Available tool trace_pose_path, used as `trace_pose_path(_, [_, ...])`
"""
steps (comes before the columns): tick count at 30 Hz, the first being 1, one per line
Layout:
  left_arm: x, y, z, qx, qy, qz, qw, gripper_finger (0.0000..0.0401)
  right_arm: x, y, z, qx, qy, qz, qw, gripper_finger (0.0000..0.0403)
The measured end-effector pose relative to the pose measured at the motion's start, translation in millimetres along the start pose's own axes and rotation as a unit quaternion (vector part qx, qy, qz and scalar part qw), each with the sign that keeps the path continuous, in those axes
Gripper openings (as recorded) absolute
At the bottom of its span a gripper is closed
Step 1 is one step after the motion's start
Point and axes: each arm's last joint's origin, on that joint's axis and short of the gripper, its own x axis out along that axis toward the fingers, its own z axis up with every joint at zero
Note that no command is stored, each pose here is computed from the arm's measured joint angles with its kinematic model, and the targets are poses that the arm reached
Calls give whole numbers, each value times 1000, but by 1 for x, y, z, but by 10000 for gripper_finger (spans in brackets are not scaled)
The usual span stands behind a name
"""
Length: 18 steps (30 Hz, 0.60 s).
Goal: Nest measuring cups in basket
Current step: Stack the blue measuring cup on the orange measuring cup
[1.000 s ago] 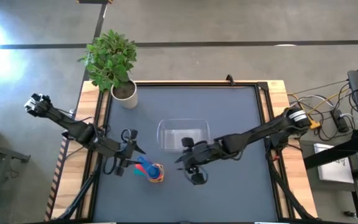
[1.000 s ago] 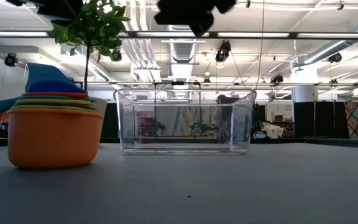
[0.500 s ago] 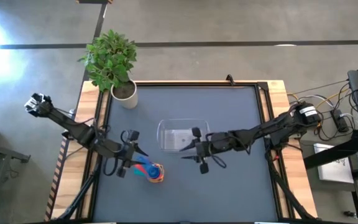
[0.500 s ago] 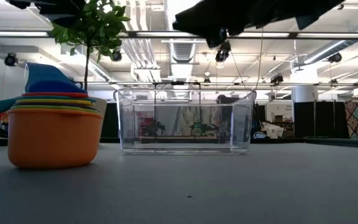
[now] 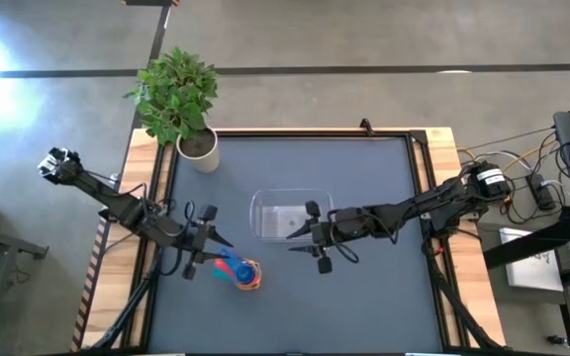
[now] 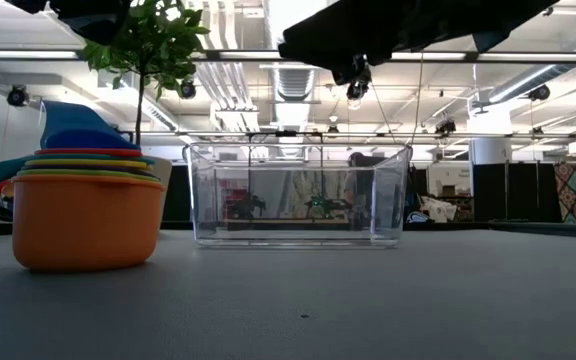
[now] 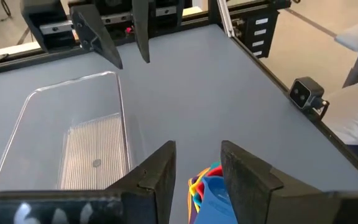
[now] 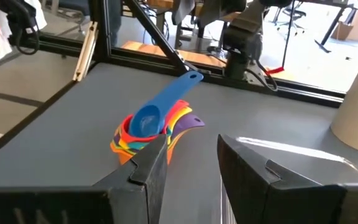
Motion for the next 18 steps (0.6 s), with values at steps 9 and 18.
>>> trace_pose_path(9, [5,-1,1,21,17,-1,1000,122,0,0,1,-5,-4,-1,1000,134])
trace_pose_path(18, [12,-4,8,18,64,2,998,200,0,0,-1,-3,3,0,1000,134])
